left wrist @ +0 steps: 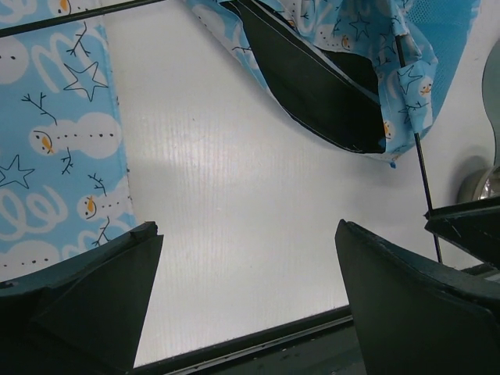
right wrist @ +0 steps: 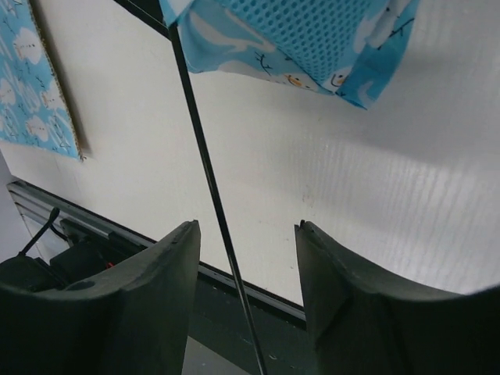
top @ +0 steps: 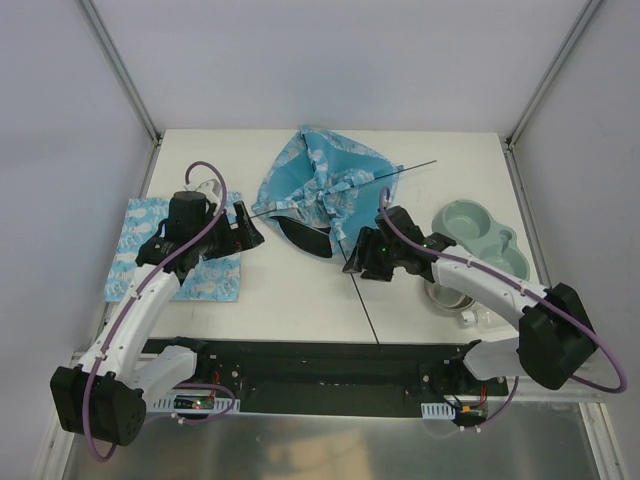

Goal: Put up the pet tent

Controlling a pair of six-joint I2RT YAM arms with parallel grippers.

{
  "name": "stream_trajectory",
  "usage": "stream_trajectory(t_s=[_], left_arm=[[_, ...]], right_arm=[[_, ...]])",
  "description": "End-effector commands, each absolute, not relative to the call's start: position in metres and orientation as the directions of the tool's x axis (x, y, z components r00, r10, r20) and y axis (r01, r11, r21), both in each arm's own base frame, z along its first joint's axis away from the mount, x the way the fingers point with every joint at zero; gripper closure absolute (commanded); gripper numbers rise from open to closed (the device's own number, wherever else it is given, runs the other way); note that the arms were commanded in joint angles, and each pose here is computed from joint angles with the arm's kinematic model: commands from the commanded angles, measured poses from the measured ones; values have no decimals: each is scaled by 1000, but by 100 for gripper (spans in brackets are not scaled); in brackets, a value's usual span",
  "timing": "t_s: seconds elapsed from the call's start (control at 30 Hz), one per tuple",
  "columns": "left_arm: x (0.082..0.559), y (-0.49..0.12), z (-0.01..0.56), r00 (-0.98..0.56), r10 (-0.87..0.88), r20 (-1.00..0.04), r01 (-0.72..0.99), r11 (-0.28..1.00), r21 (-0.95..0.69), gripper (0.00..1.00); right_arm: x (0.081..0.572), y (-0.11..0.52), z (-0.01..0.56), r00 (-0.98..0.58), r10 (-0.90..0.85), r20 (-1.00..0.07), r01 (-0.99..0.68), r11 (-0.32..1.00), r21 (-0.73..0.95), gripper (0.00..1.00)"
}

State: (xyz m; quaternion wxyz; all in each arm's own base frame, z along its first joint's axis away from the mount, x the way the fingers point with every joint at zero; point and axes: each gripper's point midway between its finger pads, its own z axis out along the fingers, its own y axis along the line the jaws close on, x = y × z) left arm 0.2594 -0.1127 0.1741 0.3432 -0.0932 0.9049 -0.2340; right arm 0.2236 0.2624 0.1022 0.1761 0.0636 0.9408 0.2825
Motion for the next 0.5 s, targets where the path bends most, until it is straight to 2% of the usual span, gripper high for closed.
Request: stream_trajectory(t_s=[0.0,0.13,0.3,0.47], left_arm=[[258,-124,188,-753,-316,-577,43,851,-523,3],[258,-128,186,-763,-308,-568,55,845,-533,3],[260,-140,186,-778,-309,-547,86,810,-580,4],[262,-152,184,-785,-316,-533,102,783,-614,4]], right_arm=[[215,243,127,-918,170,-359,-38,862,506,40],[187,230,126,-941,92,-327,-88,863,497,39],[149,235,128,-963,-30,-268,-185,797,574,39],[133,237,119,-961,-91,-261,-228,796,560,39]])
